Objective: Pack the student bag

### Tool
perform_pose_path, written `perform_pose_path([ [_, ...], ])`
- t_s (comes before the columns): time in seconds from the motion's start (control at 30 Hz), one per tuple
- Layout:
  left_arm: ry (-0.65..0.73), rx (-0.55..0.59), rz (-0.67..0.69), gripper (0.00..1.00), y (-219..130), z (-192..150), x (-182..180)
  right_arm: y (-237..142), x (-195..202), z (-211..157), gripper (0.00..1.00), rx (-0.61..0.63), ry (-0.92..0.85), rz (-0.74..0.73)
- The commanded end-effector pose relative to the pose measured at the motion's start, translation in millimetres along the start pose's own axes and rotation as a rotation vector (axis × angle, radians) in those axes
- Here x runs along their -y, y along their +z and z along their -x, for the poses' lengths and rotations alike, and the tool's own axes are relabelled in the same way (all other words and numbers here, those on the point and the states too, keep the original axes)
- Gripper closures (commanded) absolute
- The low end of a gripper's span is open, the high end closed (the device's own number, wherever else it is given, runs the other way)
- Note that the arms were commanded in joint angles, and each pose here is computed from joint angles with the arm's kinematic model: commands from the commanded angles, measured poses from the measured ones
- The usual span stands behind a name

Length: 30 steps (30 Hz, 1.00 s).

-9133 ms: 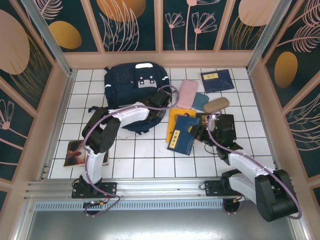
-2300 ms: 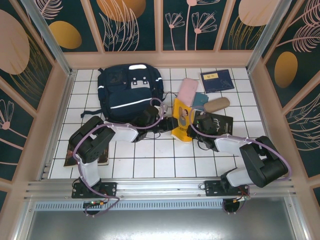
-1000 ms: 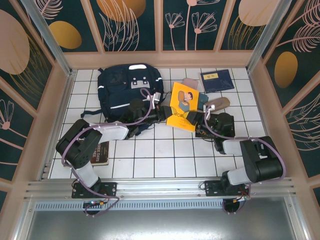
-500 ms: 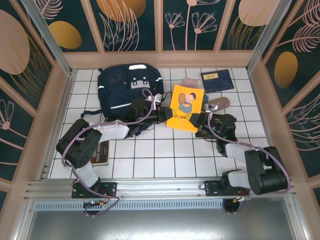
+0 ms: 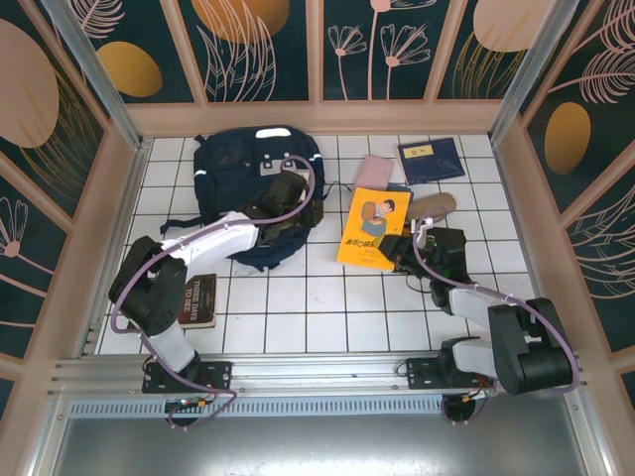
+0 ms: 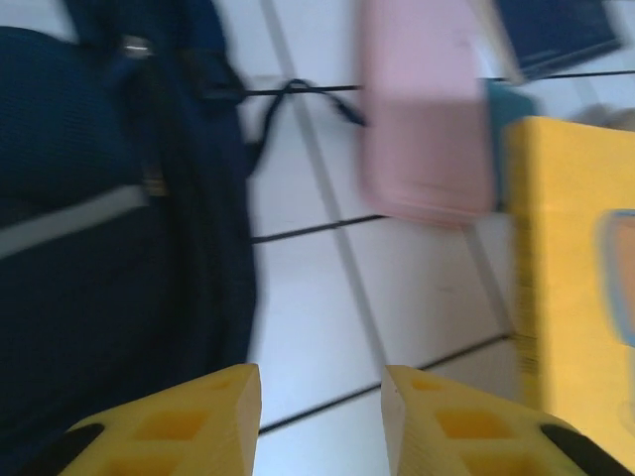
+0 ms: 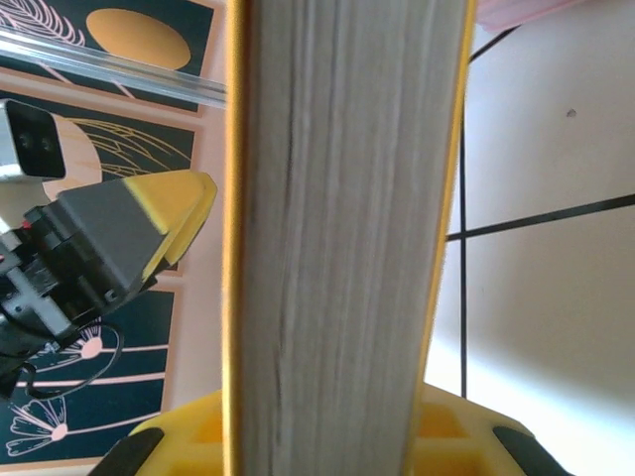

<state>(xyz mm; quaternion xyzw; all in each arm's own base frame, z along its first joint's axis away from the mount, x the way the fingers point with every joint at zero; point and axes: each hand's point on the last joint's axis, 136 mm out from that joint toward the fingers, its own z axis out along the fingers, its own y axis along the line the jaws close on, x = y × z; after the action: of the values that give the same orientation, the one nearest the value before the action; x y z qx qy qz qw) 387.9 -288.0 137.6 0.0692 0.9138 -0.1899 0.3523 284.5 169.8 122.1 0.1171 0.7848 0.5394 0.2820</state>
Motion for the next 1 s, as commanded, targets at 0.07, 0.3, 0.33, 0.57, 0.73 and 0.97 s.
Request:
perform_pose_path([
  [0.07,0.18,-0.105,0.301,0.66,15,-23,-57,-5,-23,11,1.0,0.048,-0.117,0.065],
  [0.3,0.225,-0.179,0.301,0.62,42,-44,-60,-6,-23,8,1.0,0.044,-0.115,0.068],
  [0.33,0.232,-0.185,0.292,0.6,44,-46,-58,-6,-23,7,1.0,0.041,-0.115,0.068],
  [0.57,0.307,-0.214,0.261,0.43,44,-59,-45,-6,-19,5,1.0,0.037,-0.107,0.065],
  [0.73,0.402,-0.224,0.382,0.43,46,-68,-55,-6,-21,5,1.0,0.035,-0.104,0.071],
  [0.97,0.426,-0.175,0.526,0.9,37,-53,-67,-4,-26,2,1.0,0.017,-0.105,0.084],
])
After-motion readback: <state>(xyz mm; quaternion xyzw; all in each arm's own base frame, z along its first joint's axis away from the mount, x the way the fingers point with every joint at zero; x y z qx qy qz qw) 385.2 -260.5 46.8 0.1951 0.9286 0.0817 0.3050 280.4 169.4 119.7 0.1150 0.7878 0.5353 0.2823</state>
